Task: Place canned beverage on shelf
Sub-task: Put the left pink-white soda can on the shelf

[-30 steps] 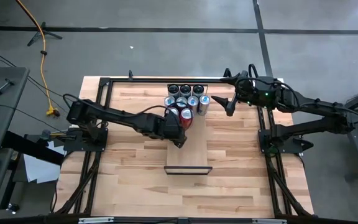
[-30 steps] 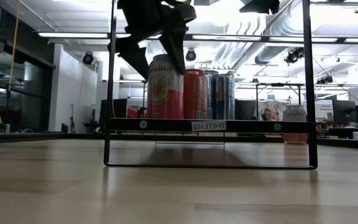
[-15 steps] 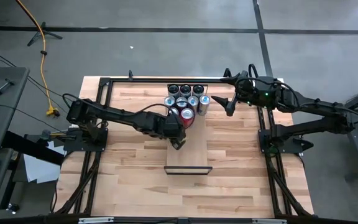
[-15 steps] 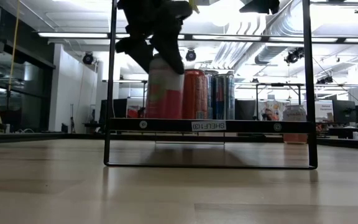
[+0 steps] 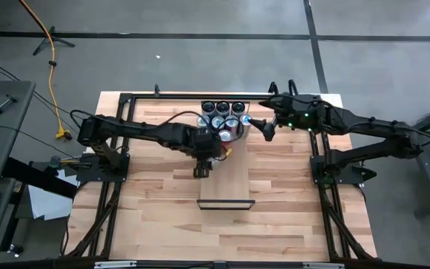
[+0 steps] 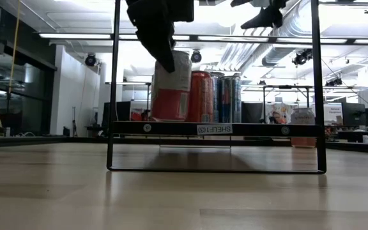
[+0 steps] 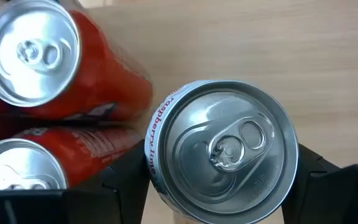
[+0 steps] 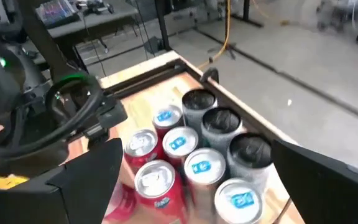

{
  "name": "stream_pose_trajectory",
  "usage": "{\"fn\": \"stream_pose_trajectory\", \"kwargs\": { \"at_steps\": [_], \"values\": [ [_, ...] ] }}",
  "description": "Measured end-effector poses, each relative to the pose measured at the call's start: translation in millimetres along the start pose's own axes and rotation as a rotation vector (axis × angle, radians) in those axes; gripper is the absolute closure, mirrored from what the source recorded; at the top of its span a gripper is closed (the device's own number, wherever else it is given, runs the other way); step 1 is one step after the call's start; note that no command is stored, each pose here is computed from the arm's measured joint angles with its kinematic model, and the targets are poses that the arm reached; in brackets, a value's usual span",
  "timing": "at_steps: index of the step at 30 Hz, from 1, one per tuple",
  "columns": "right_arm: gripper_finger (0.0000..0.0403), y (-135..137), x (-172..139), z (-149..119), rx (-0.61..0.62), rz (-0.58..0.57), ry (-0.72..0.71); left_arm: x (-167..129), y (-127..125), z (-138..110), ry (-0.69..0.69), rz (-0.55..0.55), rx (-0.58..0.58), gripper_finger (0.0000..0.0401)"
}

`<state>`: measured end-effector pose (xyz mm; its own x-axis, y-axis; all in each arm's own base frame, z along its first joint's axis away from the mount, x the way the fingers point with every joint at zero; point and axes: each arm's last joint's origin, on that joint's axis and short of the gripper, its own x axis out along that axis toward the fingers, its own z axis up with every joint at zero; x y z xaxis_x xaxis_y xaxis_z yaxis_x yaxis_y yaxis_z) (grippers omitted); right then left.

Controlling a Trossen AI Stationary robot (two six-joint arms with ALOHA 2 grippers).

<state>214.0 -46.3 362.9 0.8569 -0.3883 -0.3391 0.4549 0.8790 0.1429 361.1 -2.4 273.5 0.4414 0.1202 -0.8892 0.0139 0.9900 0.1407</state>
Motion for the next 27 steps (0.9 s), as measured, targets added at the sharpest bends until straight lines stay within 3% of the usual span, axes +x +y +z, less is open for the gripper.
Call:
{"fn": "stream_pose_trajectory", "kwargs": {
  "at_steps": [9,27],
  "values": [
    [0.0006,1.5,11.7,-5.5,0.023,-0.010,0.046,1.3,9.6,-1.0,0.002,-0.048,-0.034,0.0184],
    [0.0006,1.6,11.7,-5.2,0.016,-0.009,0.044,1.2,8.7,-0.8,0.001,-0.077,-0.084,0.0126]
  ]
}}
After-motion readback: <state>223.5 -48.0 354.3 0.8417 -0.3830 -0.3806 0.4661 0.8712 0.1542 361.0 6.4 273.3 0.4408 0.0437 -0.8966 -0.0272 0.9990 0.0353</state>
